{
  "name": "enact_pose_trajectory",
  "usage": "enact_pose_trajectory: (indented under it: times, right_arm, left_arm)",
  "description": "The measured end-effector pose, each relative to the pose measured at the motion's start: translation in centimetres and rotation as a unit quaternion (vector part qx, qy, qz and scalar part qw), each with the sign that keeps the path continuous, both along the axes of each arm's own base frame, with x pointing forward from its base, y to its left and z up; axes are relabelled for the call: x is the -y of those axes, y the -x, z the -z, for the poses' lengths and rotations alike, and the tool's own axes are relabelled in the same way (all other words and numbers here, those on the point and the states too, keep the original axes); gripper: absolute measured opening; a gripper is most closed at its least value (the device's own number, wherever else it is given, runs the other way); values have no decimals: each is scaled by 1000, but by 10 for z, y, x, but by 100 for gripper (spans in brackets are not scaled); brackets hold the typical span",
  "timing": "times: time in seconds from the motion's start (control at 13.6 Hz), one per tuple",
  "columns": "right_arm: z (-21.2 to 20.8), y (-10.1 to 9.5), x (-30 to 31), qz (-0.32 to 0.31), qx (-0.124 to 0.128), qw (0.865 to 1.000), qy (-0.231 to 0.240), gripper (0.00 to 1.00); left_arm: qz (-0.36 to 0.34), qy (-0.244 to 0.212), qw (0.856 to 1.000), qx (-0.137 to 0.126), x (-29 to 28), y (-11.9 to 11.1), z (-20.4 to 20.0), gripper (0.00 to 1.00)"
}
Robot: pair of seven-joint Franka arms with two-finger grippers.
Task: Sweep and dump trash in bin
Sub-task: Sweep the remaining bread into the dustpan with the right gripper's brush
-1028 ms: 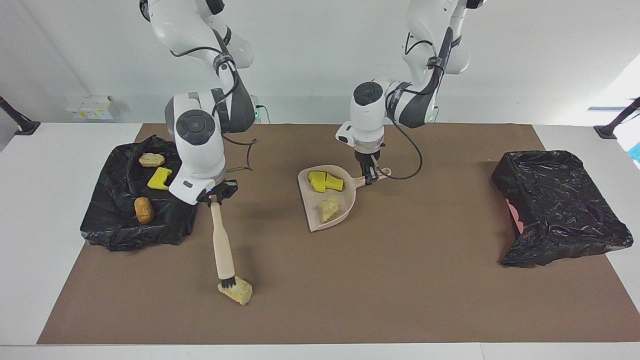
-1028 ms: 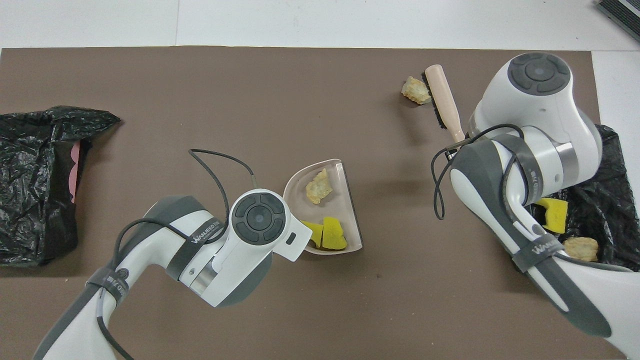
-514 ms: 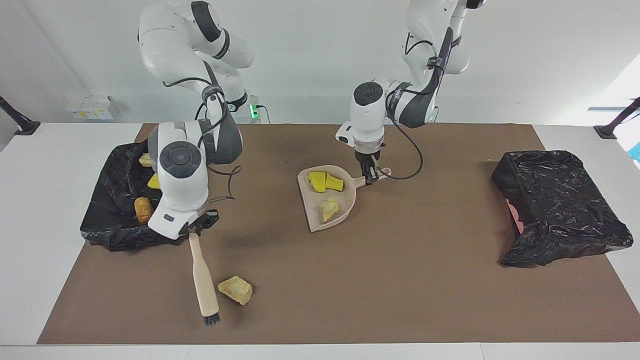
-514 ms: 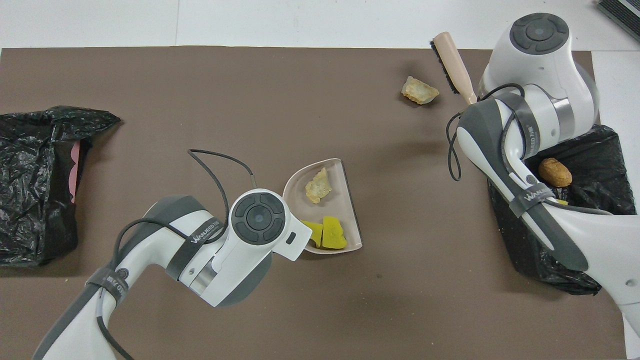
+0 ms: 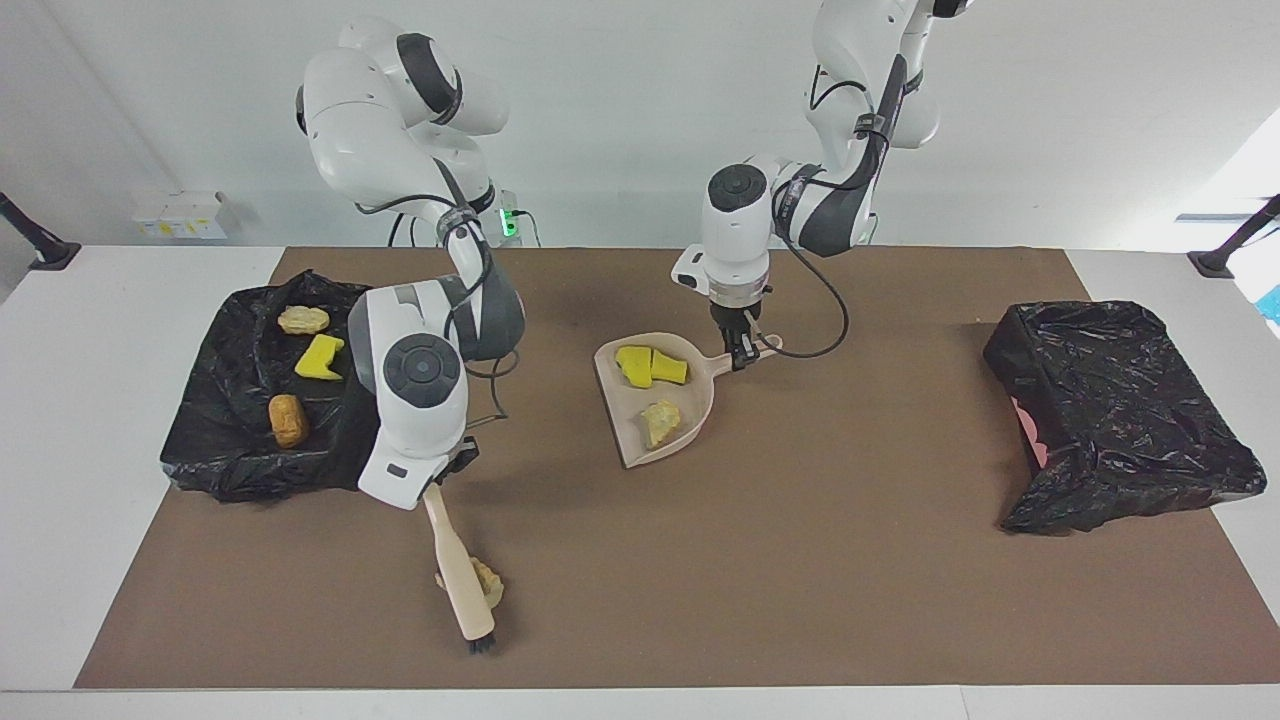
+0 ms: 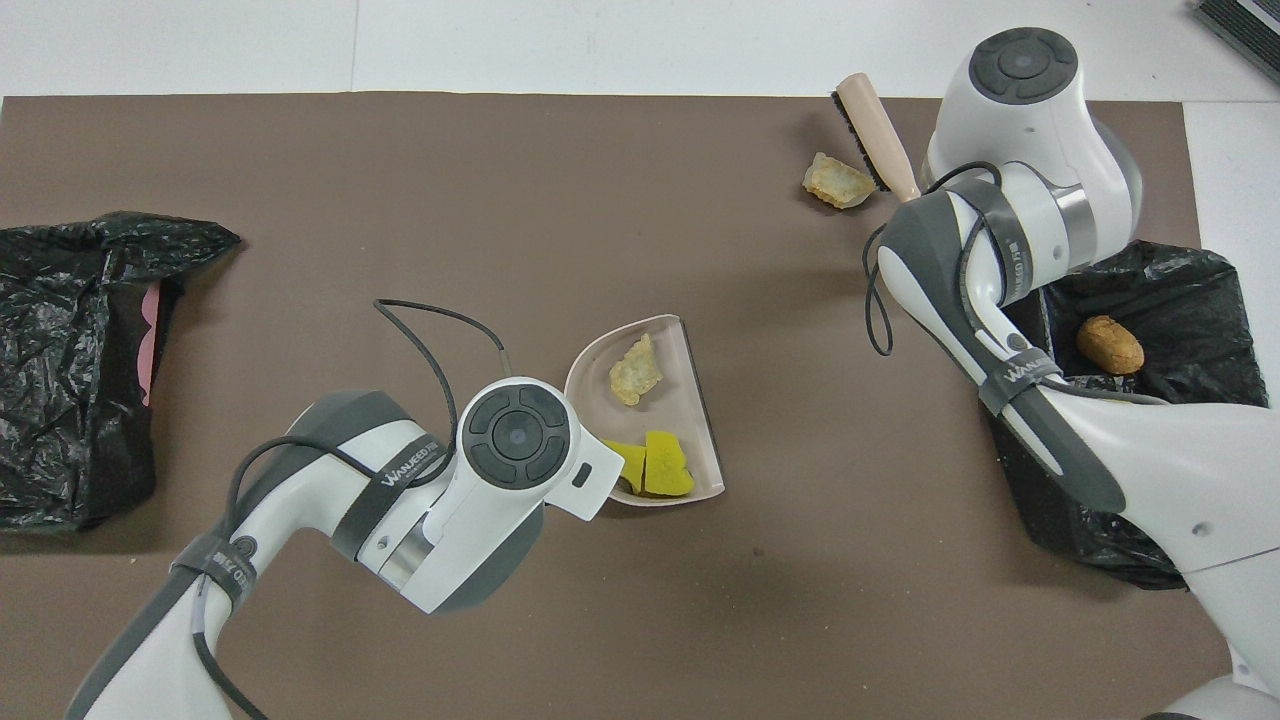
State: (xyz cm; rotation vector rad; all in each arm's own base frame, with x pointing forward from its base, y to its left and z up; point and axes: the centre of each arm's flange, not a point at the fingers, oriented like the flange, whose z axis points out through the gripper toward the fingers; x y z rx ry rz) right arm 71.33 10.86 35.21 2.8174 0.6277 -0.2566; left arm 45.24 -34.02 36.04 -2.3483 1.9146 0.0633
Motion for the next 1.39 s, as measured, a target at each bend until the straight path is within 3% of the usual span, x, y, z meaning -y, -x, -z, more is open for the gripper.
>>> enact_pose_trajectory:
  times: [0.37, 0.59, 1.03, 1.39]
  right_arm:
    - [7, 25, -21, 27, -73, 996, -40, 26]
    - [17, 59, -53, 39, -117, 990, -64, 26]
    - [17, 128, -149, 78, -172, 975, -114, 26]
    - [7, 174, -209, 105, -220, 962, -119, 26]
  left_arm:
    - [-36, 0, 999, 3, -1, 0, 1, 31]
    - [-69, -3, 998, 2, -2, 1, 2, 31]
    - [-98, -22, 995, -11, -2, 9, 1, 31]
    - [-98, -29, 995, -16, -2, 11, 0, 31]
